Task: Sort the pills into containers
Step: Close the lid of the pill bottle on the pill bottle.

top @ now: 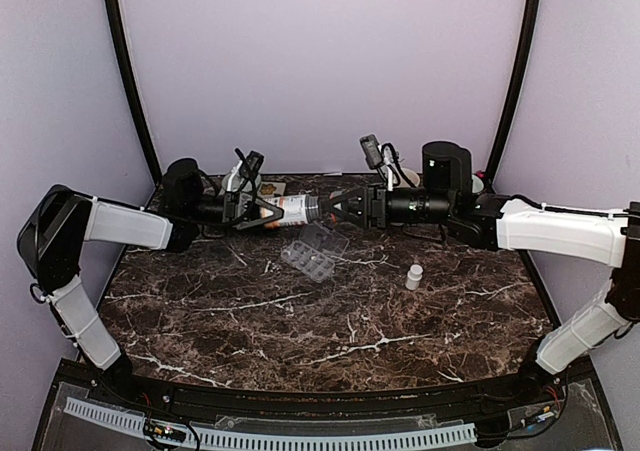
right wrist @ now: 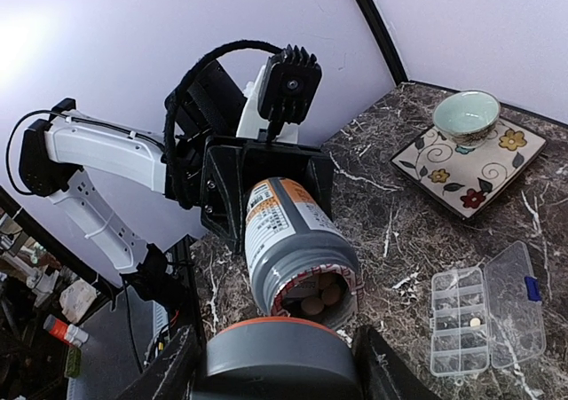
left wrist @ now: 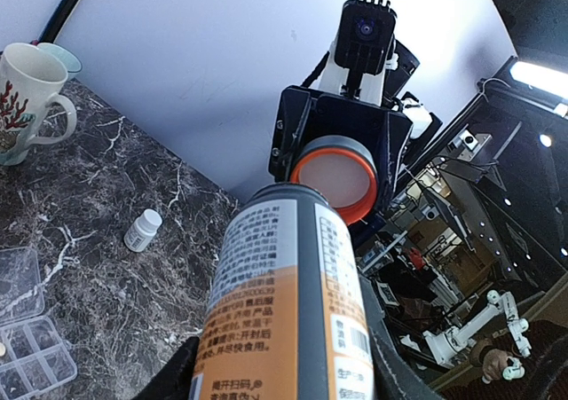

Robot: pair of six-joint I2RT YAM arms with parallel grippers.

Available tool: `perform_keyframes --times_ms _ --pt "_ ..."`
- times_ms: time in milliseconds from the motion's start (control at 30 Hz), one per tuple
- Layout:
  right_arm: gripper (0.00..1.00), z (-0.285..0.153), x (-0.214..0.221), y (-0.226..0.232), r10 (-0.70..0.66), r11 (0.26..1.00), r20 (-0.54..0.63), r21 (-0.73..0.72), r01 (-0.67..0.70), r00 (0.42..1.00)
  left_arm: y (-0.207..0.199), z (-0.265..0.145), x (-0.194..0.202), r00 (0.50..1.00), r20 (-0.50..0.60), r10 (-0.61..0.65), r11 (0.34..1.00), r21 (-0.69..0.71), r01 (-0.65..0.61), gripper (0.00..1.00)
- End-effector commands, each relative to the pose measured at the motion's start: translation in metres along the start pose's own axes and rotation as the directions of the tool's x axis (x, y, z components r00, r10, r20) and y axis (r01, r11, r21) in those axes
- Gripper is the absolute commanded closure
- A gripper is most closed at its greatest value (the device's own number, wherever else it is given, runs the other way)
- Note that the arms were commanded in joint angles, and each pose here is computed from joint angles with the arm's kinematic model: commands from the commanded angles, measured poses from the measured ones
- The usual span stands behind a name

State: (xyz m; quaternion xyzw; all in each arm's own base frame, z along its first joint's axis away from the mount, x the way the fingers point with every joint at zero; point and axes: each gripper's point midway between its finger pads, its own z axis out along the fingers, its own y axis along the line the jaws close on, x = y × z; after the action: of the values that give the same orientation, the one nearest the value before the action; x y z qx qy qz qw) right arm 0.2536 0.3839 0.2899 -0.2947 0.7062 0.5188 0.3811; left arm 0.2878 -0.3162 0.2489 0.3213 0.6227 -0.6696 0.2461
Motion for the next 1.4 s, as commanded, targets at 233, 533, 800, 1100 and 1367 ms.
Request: perform_keyframes --times_ms 233,533,800,1100,1367 --pt "0.53 0.008 -0.015 0.019 -0.035 0.997 0.024 -0.070 0.037 0.999 -0.024 0.000 -0.016 0.998 -0.024 0.057 0.995 0.089 -0.054 1.00" --pt "0.53 0.016 -0.013 0.024 -0.036 0.995 0.013 -0.091 0.037 0.999 -0.026 0.001 -0.017 0.998 -0.036 0.054 0.994 0.102 -0.050 1.00" --pt "0.53 0.019 -0.014 0.023 -0.038 0.995 0.016 -0.089 0.039 0.999 -0.031 0.000 -0.019 0.998 -0.042 0.056 0.993 0.110 -0.051 1.00" --pt "0.53 0.020 -0.019 0.022 -0.041 0.996 0.041 -0.082 0.044 0.998 -0.035 0.000 -0.018 0.997 -0.048 0.056 0.992 0.117 -0.050 1.00" --pt "0.53 0.025 -0.021 0.021 -0.035 0.995 0.049 -0.090 0.039 0.998 -0.036 0.001 -0.018 0.997 -0.051 0.055 0.992 0.120 -0.048 1.00"
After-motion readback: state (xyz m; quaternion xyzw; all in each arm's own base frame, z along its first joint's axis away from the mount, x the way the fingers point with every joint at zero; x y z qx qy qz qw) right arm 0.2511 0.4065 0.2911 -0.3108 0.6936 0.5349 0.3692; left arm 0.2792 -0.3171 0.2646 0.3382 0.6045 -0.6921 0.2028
